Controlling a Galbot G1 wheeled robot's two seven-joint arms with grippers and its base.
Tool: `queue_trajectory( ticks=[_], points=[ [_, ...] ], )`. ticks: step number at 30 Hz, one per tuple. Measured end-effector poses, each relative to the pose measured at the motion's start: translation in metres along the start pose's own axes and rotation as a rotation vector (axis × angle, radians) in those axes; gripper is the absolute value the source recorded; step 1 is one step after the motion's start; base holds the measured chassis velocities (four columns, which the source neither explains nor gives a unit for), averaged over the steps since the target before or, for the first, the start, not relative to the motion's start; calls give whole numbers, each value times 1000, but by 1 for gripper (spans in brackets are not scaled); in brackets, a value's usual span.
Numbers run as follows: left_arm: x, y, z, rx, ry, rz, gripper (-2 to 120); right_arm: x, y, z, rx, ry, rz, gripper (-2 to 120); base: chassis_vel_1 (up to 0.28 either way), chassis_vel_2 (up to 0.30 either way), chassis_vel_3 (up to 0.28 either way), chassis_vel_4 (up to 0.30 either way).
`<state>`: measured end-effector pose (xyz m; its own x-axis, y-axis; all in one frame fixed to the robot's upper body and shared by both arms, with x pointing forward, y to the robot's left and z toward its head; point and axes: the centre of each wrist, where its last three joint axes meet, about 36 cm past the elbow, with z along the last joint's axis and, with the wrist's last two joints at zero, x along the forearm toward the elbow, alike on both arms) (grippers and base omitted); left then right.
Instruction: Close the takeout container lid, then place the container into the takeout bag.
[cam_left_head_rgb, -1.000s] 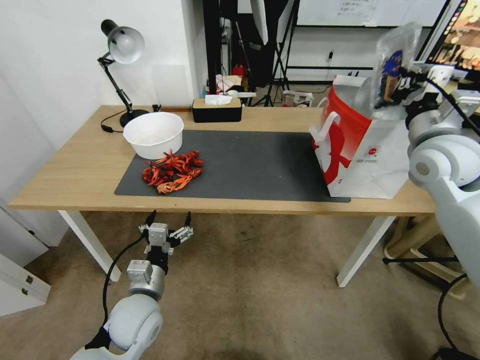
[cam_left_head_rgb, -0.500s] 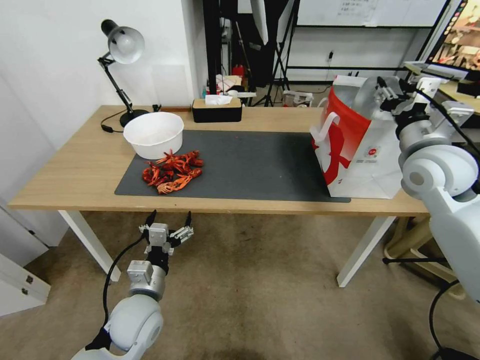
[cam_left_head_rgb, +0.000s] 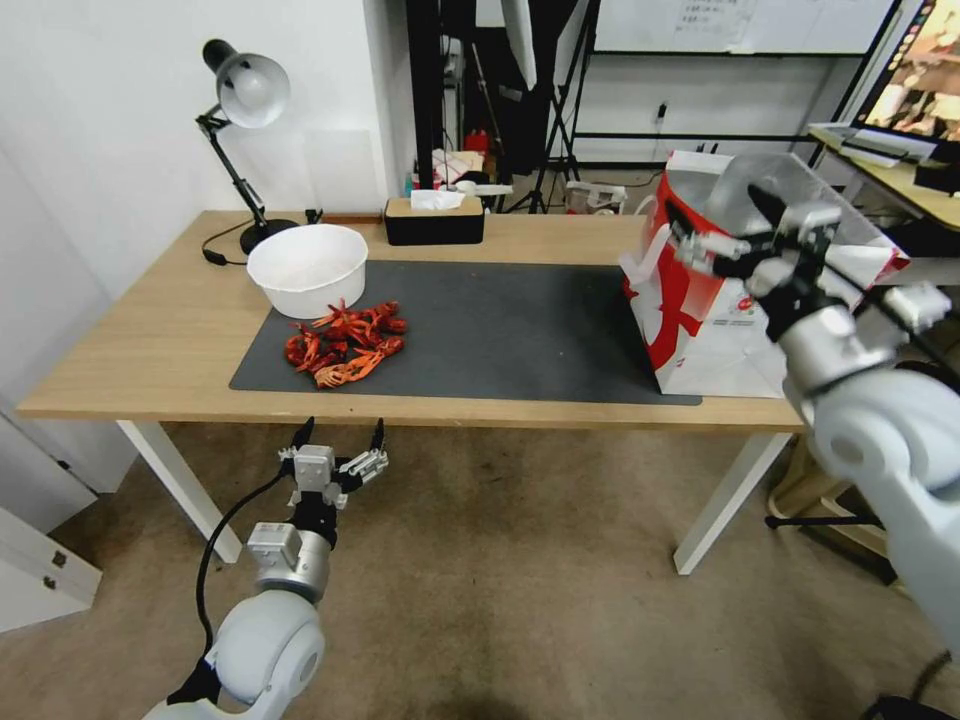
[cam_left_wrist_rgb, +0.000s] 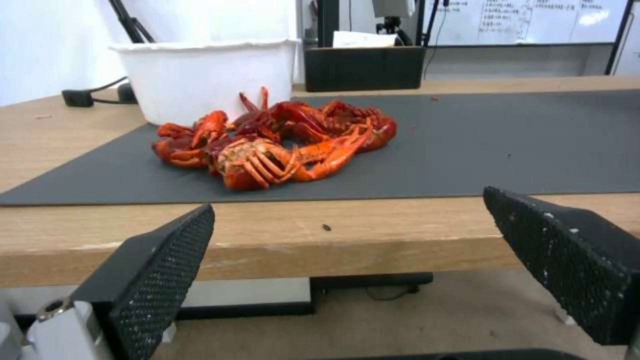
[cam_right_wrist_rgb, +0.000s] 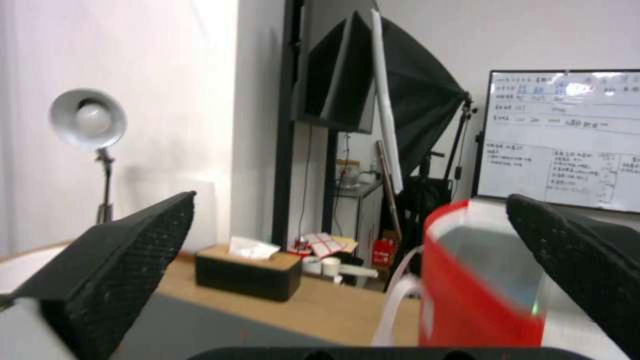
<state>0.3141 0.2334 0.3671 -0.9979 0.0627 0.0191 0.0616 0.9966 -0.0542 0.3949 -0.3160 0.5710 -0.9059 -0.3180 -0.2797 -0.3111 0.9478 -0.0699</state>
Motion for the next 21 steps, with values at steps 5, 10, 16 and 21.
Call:
queue_trajectory(
  ticks=[5, 10, 16, 21],
  points=[
    [1, 0, 3, 5, -8, -8, 100, 53, 20, 34, -15, 40, 39, 114, 0, 0, 0, 0],
    [5, 0, 9, 13, -4, -6, 100, 100, 37, 72, -15, 67, 114, 113, 0, 0, 0, 0],
    [10, -2, 13, 19, 3, 3, 100, 148, 64, 117, -21, 135, 194, 105, 0, 0, 0, 0],
    [13, -4, 17, 27, 9, 17, 100, 171, 83, 149, -43, 165, 233, 100, 0, 0, 0, 0]
  ],
)
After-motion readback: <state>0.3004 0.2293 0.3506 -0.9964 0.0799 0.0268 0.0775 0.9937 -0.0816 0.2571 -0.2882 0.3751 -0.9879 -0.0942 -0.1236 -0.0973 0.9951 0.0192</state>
